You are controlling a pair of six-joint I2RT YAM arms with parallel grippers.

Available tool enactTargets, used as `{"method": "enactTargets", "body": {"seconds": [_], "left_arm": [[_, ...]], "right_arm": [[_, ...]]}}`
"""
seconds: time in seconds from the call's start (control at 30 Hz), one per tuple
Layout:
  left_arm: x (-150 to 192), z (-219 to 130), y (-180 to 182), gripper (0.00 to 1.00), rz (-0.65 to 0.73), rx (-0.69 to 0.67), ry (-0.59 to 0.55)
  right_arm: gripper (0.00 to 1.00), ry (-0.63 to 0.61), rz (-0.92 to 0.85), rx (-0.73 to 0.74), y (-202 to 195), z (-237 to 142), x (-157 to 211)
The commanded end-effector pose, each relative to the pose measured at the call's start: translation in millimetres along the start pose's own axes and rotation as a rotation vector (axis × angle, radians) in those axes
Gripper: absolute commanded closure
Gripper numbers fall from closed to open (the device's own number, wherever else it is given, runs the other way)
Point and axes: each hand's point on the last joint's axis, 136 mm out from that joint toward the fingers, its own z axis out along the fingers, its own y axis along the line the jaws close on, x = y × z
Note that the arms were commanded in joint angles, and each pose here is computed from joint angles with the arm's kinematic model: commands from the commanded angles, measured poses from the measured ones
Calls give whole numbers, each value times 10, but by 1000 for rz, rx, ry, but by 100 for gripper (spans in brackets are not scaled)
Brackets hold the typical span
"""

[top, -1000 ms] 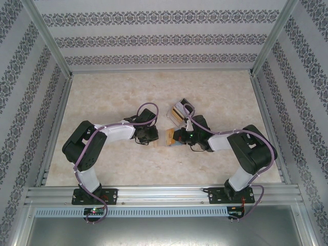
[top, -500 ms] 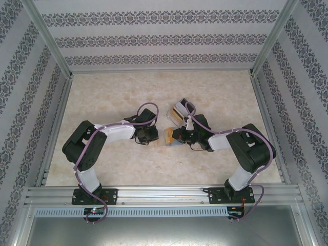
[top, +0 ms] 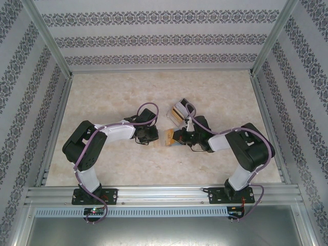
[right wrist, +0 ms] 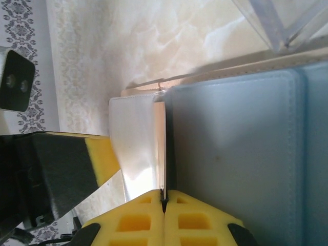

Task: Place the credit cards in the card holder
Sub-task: Insert the credit card into the card slot.

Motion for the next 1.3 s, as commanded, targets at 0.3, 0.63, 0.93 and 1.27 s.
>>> {"method": "enactTargets", "body": {"seconds": [0.3,0.63,0.93,1.27], "left_arm": [[108,106,134,88,7,-50,50],[106,100,140,89,14,-54,49],[107,106,135,89,14,-50,49],[107,105,128,89,16,-48,51]], "right_arm": [[96,63,-17,66,-47,219,108],[73,65,-108,243,-104,52,101],[81,84,-134,280,-90,59,81],[92,141,-158,241,30,274,80]]}}
